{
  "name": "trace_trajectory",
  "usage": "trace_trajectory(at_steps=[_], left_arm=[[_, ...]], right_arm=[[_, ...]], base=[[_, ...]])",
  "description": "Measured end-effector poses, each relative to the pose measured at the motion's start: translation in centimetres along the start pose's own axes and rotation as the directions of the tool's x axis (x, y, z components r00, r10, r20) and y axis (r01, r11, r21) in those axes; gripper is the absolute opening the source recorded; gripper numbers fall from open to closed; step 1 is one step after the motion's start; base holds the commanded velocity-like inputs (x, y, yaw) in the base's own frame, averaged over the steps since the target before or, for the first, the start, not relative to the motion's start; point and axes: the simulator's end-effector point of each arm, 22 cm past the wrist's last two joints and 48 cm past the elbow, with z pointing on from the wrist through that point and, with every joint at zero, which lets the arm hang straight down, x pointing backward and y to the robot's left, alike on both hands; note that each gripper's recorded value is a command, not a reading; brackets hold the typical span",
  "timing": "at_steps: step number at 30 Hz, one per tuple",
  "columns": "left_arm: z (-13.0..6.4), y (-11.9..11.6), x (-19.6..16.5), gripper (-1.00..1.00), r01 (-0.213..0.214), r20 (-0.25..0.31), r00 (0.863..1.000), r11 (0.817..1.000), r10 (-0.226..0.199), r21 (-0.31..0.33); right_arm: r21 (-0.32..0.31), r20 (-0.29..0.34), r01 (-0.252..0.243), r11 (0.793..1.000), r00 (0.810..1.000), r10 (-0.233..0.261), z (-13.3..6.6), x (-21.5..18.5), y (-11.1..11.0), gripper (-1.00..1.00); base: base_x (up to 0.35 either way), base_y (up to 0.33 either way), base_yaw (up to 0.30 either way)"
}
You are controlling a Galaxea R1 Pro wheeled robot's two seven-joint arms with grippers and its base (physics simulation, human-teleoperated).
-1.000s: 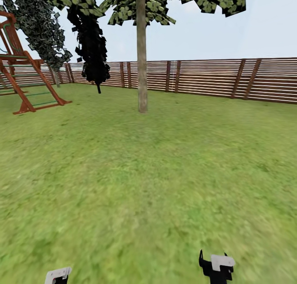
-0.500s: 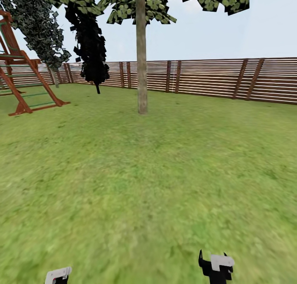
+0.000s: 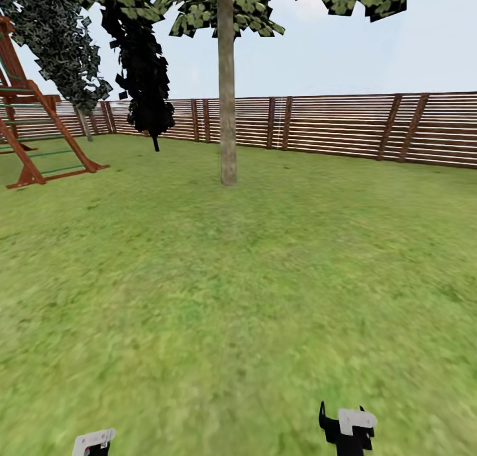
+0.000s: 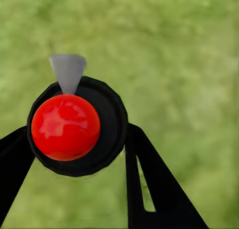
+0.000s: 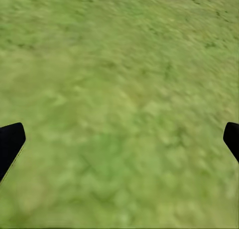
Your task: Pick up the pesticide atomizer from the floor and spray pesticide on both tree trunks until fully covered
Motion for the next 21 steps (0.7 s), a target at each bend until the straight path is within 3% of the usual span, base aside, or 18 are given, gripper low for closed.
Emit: trace_trajectory(at_steps=[21], left_arm=[[0.00, 0.01, 0.00, -1.00, 0.000, 0.000, 1.000, 1.000, 0.000, -0.001]], right_arm=[[-0.001, 0.000, -0.001, 1.000, 1.000, 0.001, -0.02, -0.02, 0.10, 1.00]], base=[[0.338, 0.000, 0.000]])
